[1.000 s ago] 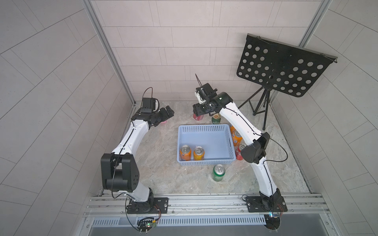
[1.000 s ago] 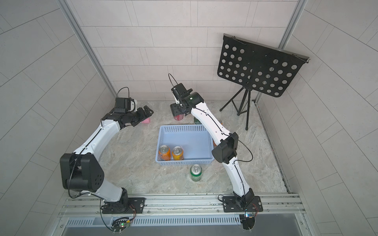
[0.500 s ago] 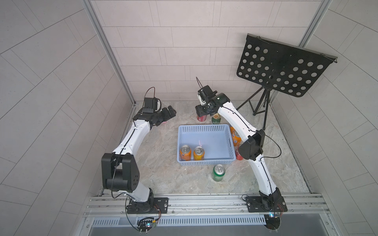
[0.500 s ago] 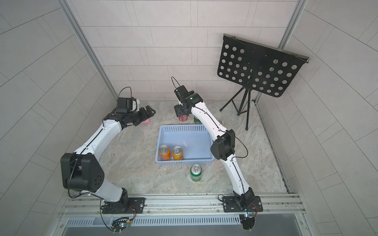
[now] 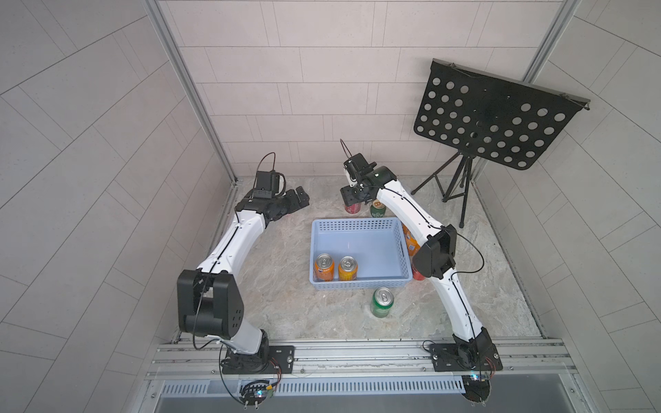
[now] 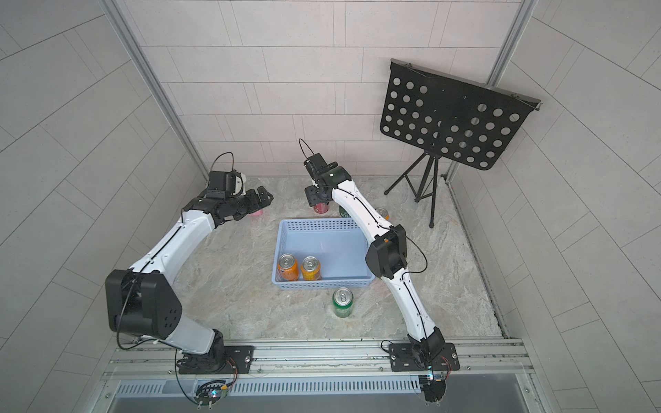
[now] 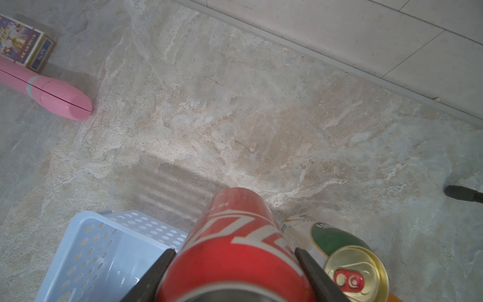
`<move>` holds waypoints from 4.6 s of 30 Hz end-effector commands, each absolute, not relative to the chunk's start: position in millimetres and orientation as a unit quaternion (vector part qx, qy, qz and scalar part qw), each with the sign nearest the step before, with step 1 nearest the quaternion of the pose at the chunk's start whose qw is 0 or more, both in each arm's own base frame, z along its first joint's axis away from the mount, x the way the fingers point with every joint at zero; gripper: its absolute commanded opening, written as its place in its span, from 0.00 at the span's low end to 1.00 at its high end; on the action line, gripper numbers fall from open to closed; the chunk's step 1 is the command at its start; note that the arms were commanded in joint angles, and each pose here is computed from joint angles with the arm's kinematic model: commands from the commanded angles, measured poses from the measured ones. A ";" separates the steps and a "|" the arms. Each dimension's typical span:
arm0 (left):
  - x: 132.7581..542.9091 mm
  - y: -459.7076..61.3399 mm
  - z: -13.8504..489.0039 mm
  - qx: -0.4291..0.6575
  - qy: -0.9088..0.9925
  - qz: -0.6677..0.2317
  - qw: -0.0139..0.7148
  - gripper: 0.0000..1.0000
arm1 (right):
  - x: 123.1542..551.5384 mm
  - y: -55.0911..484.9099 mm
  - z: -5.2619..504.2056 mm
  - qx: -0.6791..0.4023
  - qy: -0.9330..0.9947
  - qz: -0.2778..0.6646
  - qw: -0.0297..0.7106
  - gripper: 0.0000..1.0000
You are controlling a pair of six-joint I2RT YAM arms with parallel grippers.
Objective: Take out the drinks from the basket
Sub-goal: Place the drink at the center of the board, then pick up the drink from the basket.
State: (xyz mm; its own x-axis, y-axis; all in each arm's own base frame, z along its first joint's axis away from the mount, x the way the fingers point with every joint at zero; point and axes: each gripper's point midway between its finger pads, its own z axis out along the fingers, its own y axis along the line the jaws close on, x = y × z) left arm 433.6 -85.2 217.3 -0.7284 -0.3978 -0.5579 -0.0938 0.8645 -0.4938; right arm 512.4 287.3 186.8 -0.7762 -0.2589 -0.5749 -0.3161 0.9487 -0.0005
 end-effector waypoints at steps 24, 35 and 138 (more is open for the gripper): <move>430.5 -83.8 219.5 -0.128 0.907 -0.210 0.342 1.00 | 534.2 284.8 118.9 -0.152 0.950 0.022 0.272 0.12; 431.2 -85.5 216.5 -0.128 0.908 -0.213 0.336 1.00 | 528.3 283.1 107.2 -0.154 0.954 0.022 0.256 0.37; 351.8 -124.4 136.8 -0.103 0.945 -0.230 0.209 1.00 | 268.3 300.3 175.5 -0.362 0.884 0.155 0.251 0.86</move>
State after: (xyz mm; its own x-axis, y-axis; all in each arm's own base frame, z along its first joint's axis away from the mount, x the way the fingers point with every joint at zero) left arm 355.1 -126.2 139.7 -0.8898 -0.2898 -0.3525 -0.0914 0.8699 -0.4846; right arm 270.4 298.5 180.0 -0.6034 -0.5383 -0.5883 -0.7153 0.6914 0.1010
